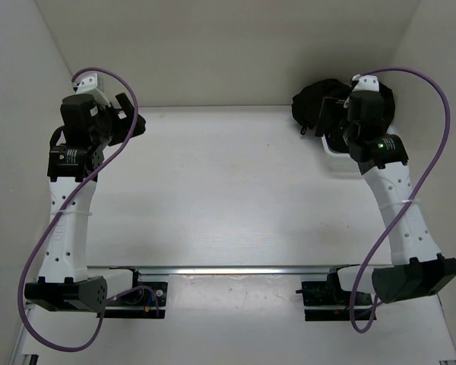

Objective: Fold and stack the trousers
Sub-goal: Grab the trousers from the pile

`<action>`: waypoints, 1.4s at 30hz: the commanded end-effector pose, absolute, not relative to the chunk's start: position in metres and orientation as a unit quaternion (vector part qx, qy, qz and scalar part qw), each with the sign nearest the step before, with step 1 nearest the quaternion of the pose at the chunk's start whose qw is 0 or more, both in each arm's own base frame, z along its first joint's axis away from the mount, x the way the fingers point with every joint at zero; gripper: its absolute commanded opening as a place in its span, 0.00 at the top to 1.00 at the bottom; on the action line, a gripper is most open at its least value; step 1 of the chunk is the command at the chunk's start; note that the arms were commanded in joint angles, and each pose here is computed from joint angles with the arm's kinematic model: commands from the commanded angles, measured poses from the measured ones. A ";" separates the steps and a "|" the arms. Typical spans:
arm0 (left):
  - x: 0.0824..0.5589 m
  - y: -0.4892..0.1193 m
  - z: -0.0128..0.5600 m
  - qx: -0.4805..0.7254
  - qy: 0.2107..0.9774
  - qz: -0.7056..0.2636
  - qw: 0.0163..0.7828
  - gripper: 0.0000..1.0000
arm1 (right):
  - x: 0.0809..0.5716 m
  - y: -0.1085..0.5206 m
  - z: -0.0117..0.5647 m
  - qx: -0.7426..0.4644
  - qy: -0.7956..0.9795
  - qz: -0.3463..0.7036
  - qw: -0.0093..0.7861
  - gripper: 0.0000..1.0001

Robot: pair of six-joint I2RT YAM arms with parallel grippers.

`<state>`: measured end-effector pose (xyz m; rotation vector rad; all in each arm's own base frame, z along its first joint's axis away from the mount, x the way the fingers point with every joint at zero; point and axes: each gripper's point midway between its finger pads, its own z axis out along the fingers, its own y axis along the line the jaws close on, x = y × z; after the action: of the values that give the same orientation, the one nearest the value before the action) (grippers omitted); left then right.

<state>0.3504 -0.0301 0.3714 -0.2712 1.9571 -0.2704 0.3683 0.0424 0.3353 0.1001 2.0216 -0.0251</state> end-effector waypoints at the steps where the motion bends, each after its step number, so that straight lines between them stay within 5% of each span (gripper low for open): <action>1: 0.349 -0.032 0.372 -0.117 0.822 -0.120 0.545 0.00 | 0.383 0.013 0.332 0.084 0.848 -0.035 0.521 0.00; 11: 0.361 -0.050 0.365 -0.092 0.833 -0.159 0.522 0.00 | 0.459 -0.034 0.309 0.154 0.867 0.006 0.474 0.00; 27: 0.385 -0.048 0.354 -0.083 0.846 -0.145 0.507 0.00 | 0.600 -0.089 0.194 0.232 0.878 0.018 0.417 0.04; 28: 0.388 -0.048 0.350 -0.088 0.848 -0.146 0.501 0.00 | 0.605 -0.094 0.196 0.236 0.874 0.008 0.425 0.07; 29: 0.390 -0.048 0.347 -0.089 0.851 -0.146 0.497 0.00 | 0.611 -0.095 0.185 0.241 0.874 0.010 0.422 0.22; 31: 0.390 -0.048 0.351 -0.088 0.848 -0.146 0.501 0.00 | 0.615 -0.098 0.182 0.243 0.871 0.005 0.428 0.36; 32: 0.392 -0.048 0.347 -0.089 0.851 -0.146 0.497 0.00 | 0.617 -0.105 0.178 0.253 0.867 0.000 0.429 0.55; 36: 0.392 -0.048 0.347 -0.089 0.851 -0.146 0.497 0.00 | 0.615 -0.107 0.205 0.262 0.854 0.002 0.450 1.00; 42: 0.375 -0.052 0.360 -0.089 0.842 -0.160 0.508 0.00 | 0.577 -0.086 0.337 0.241 0.801 0.036 0.547 1.00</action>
<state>0.3923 -0.0461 0.3260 -0.2435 2.1122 -0.3422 0.5954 -0.0962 0.1843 0.6576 2.2049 0.0165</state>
